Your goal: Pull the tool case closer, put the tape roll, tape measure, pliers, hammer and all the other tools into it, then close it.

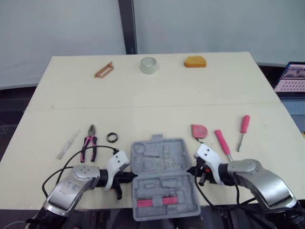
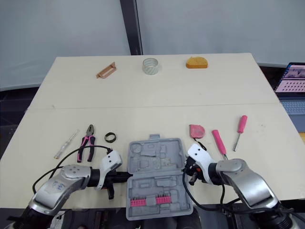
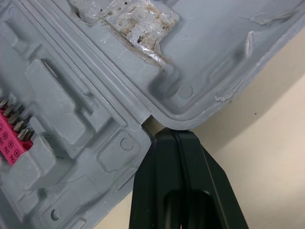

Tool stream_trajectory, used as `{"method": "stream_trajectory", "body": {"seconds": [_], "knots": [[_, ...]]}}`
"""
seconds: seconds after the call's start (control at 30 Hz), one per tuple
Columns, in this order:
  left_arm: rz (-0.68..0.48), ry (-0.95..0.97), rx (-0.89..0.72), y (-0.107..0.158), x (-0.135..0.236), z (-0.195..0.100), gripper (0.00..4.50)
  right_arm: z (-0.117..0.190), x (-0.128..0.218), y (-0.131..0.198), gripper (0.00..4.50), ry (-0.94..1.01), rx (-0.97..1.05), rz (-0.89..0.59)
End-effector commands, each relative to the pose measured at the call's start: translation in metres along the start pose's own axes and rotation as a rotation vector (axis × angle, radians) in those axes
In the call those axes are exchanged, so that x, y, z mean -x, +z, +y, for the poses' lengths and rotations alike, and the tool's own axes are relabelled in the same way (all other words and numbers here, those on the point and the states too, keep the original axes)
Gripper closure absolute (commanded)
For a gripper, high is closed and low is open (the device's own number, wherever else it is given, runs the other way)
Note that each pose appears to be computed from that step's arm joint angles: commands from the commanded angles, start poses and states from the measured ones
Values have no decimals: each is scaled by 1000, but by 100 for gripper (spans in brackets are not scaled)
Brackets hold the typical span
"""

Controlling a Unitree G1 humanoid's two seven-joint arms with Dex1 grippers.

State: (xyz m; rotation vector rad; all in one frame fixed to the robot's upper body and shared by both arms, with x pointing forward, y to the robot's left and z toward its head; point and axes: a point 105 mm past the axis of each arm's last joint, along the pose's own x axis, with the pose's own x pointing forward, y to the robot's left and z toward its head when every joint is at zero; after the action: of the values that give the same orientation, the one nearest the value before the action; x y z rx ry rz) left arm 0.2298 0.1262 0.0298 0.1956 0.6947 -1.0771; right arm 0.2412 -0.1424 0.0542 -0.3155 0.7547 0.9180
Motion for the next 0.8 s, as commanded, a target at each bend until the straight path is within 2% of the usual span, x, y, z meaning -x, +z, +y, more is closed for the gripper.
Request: {"method": "stream_trajectory", "body": {"seconds": [0.03,0.8], "knots": [[11,-72,9,-4,-5,-16,447,10,4,10,450,29,32,-47],[17,-66,6,-7,-5,-16,447,14,4,8,450,36,25,-42]]}}
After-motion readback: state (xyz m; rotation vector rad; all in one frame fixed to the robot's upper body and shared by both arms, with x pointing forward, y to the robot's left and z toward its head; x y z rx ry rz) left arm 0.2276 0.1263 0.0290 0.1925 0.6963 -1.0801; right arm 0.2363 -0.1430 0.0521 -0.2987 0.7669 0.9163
